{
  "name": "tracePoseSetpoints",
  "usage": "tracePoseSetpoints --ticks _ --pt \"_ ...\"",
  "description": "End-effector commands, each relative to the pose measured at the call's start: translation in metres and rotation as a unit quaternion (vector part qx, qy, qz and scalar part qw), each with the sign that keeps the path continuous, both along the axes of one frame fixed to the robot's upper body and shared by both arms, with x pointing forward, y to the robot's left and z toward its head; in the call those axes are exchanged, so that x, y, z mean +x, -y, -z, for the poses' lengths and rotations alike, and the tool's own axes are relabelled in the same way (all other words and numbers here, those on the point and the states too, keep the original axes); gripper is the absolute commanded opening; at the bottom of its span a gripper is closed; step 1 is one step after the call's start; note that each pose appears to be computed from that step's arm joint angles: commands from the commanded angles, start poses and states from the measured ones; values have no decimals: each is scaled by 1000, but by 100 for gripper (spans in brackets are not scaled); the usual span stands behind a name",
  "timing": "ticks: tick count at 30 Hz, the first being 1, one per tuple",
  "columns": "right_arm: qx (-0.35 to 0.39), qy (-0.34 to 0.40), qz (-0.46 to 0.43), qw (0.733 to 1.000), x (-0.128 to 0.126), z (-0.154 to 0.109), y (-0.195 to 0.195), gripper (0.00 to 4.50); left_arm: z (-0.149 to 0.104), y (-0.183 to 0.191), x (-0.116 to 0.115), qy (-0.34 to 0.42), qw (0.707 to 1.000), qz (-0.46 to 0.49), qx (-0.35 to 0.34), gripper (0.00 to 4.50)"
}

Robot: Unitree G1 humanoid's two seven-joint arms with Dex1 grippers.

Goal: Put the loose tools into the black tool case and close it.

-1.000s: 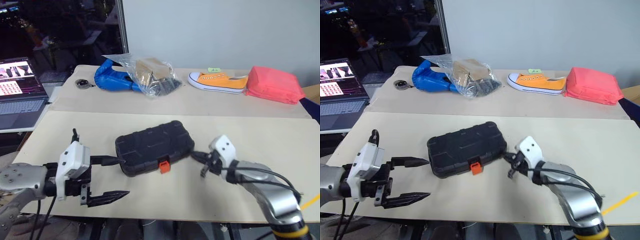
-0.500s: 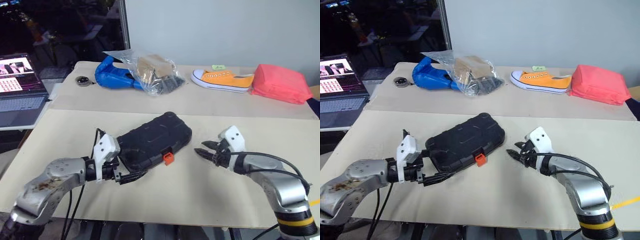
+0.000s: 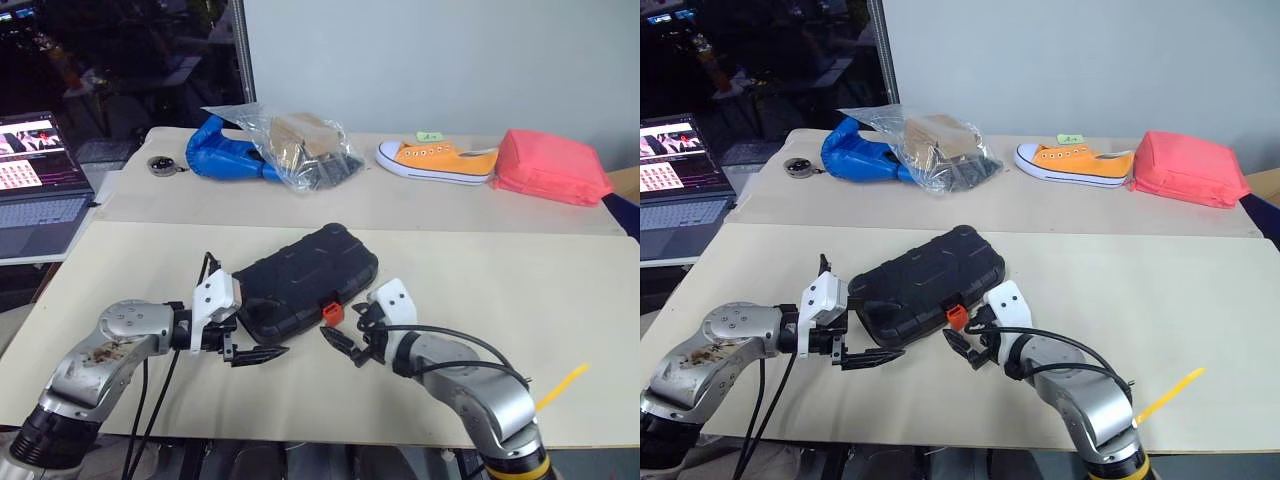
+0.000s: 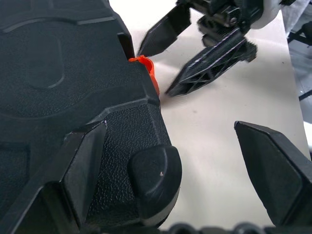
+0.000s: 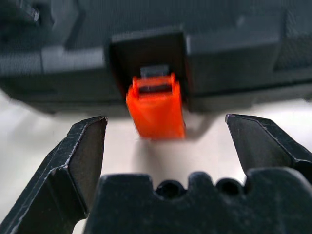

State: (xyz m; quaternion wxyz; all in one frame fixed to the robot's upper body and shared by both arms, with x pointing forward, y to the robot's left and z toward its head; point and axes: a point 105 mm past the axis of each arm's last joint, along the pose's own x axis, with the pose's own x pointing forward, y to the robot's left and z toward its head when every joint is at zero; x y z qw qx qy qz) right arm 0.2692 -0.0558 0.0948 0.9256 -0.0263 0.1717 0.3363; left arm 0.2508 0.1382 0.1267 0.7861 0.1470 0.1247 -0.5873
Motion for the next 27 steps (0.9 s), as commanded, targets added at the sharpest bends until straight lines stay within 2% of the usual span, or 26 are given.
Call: tracePoseSetpoints --ticks 1,3,4,10,12,27 --pt "3 8 8 1000 -1 -4 -4 449 5 -4 0 -15 1000 -2 16 450" --pt "3 2 9 1000 -4 -1 -6 399 4 -4 0 -15 1000 0 17 450" --pt "5 -2 7 1000 -5 0 -7 389 3 -4 0 -15 1000 0 17 450" --pt "-3 -3 -5 1000 -5 1 -8 177 2 -6 0 -15 1000 0 21 450" --pt "-7 5 -9 1000 -4 -1 -9 127 1 -6 0 -14 1000 -2 21 450" --pt "-49 81 -64 993 -10 -23 -6 126 5 -6 -2 -17 1000 -9 19 450"
